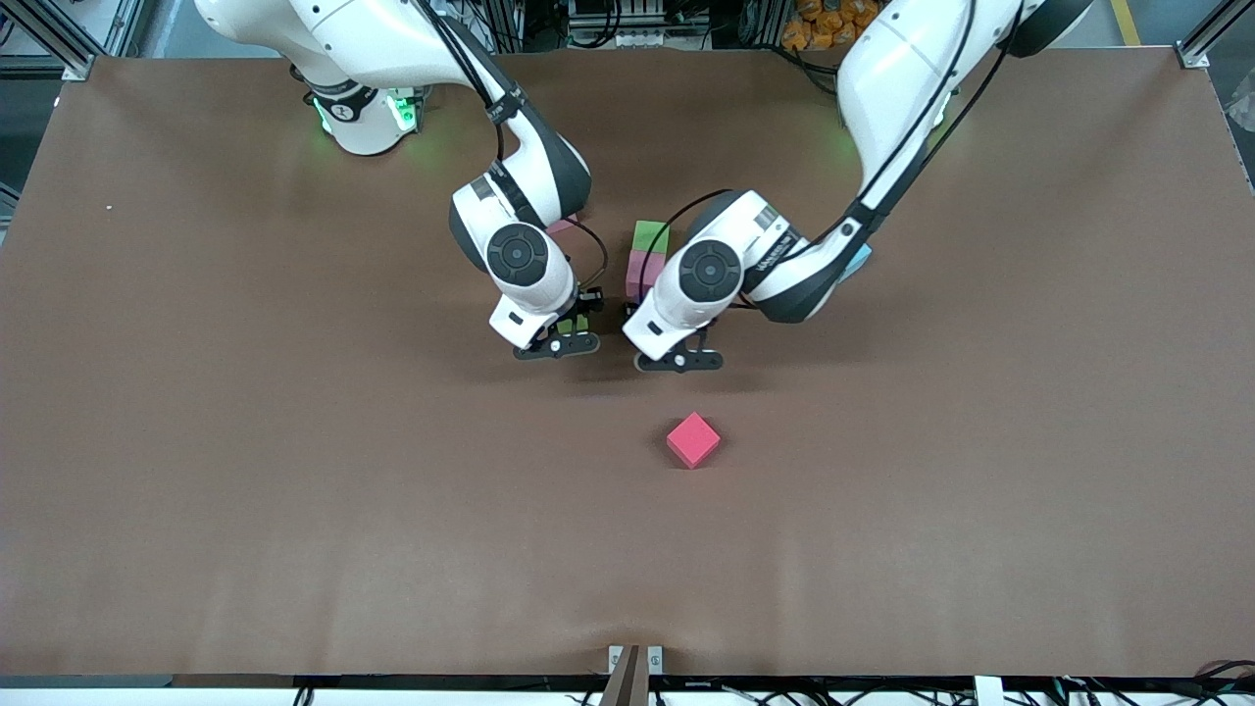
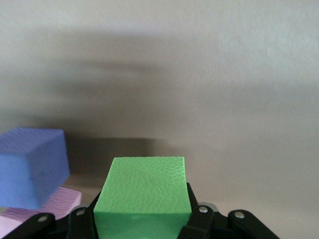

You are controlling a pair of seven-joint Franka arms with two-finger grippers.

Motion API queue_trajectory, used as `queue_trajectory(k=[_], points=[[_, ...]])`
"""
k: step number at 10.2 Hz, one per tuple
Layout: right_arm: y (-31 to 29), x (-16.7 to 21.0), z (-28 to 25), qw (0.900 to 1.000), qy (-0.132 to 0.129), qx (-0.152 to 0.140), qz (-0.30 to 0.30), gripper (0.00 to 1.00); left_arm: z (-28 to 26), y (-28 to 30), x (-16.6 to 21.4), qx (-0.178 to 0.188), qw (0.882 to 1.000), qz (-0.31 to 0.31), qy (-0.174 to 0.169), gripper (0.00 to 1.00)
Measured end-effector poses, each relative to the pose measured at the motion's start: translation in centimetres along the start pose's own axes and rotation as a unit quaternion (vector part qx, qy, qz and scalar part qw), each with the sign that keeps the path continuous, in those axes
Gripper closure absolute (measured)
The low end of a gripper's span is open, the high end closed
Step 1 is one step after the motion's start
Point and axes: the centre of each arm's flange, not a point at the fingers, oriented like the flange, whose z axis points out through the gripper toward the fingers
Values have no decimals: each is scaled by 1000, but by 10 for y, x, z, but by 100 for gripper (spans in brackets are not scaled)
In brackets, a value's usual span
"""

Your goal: Arrange blocks into number 1

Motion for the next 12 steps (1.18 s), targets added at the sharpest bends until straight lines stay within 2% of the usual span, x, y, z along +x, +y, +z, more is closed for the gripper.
queue_trajectory(k=[2, 4, 6, 8, 12], points=[[-14, 22, -15, 1000, 16, 11, -3, 41, -63, -51, 39, -10, 998, -47, 30, 0], [-28, 45, -8, 1000, 25, 16, -7, 41, -92, -101, 82, -19, 994, -89, 54, 0], [-43, 63, 2, 999, 36, 24, -9, 41, -90, -119, 114, -19, 991, -111, 66, 0], [-62, 76, 3, 998, 50, 34, -6, 41, -75, -114, 125, -14, 991, -116, 67, 0], [-88, 81, 20, 996, 73, 50, 6, 41, -50, -122, 133, -18, 989, -136, 46, 0]])
